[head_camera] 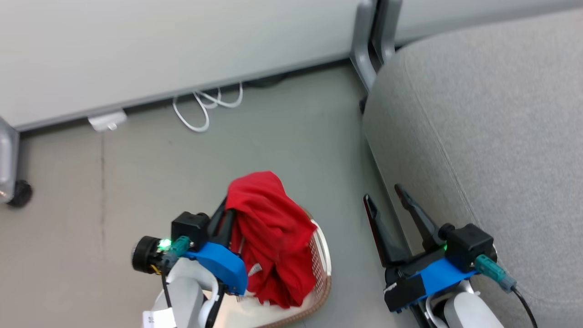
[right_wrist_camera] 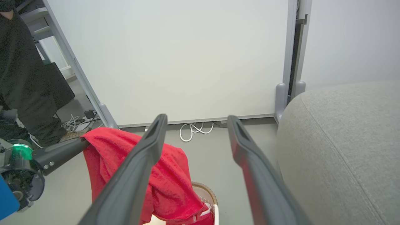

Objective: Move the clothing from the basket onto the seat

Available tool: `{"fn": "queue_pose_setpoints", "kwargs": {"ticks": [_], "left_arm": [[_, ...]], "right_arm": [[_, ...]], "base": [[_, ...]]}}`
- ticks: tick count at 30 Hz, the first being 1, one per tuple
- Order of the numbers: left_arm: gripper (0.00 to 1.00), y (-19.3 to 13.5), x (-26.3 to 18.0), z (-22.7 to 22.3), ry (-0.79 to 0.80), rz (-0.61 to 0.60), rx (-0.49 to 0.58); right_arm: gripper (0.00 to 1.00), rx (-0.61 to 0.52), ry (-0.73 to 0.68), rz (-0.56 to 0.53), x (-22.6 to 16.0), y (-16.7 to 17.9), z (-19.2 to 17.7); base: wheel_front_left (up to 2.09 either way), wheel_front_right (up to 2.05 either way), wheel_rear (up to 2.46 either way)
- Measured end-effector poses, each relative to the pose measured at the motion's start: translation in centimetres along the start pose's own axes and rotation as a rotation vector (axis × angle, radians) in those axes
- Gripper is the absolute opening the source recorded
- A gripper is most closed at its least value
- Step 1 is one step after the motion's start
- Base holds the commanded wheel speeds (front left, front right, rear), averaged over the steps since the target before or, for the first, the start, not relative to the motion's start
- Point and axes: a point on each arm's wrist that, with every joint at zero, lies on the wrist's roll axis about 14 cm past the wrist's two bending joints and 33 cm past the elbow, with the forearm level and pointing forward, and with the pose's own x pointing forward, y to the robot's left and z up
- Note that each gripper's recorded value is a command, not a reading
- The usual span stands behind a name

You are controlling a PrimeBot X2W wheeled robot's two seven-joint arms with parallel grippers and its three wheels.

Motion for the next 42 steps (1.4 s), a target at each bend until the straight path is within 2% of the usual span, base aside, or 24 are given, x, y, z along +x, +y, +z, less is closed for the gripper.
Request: {"fn": "queue_pose_setpoints", "kwargs": {"ticks": [7, 15, 30, 35, 42], "left_arm": [[0.0, -2.8, -2.1, 4.1, -0.103, -0.065, 0.04], [0.0, -5.4, -2.3, 9.9, -0.204, -0.147, 0.107], [0.0, -12.3, -1.9, 16.9, -0.281, -0.331, 0.153], [0.0, -13.6, -1.9, 17.8, -0.296, -0.348, 0.161], [0.0, -14.2, -1.7, 16.8, -0.269, -0.364, 0.163]], "right_arm": [[1.0, -0.002, -0.022, 0.068, -1.7, 3.0, 1.4], [1.0, -0.002, -0.027, 0.122, -2.7, 5.1, 1.8], [1.0, -0.005, -0.035, 0.125, -3.4, 5.4, 2.4], [1.0, -0.01, -0.037, 0.122, -3.6, 5.4, 2.6], [1.0, -0.013, -0.037, 0.12, -3.6, 5.3, 2.6]], "base": [[0.0, 0.0, 0.0], [0.0, 0.0, 0.0], [0.0, 0.0, 0.0], [0.0, 0.0, 0.0], [0.0, 0.0, 0.0]]}}
